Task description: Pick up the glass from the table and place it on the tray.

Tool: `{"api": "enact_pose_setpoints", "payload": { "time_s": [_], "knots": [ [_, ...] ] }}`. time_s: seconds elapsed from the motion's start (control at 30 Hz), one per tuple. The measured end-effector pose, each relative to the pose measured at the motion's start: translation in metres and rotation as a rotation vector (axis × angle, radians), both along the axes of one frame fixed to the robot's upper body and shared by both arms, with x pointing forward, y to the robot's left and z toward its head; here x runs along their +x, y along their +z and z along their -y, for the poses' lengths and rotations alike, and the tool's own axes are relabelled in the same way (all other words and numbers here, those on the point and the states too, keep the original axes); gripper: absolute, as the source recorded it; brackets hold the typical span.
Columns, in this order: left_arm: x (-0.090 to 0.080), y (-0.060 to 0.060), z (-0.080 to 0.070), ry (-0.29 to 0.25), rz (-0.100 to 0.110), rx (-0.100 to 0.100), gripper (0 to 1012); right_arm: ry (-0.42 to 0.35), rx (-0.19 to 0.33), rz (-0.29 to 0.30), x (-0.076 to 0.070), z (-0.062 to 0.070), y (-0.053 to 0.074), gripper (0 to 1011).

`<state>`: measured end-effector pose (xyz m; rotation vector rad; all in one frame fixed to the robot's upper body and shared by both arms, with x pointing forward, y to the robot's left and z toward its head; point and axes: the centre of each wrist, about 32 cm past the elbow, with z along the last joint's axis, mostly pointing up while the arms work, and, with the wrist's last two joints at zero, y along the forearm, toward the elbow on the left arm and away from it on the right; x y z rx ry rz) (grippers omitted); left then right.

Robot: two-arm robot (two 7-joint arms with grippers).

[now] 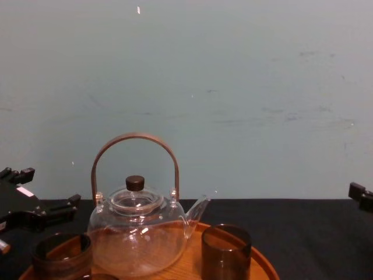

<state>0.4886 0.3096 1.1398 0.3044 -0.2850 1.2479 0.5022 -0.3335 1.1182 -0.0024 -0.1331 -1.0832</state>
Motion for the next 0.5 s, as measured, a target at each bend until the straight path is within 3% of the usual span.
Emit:
{"api": "enact_pose_setpoints", "payload": {
  "time_s": [0.5],
  "knots": [
    [0.0000, 0.0000, 0.0000, 0.000, 0.000, 0.000, 1001, 0.011, 0.000, 0.005, -0.0003, -0.0017, 0.0009, 1002]
  ]
}}
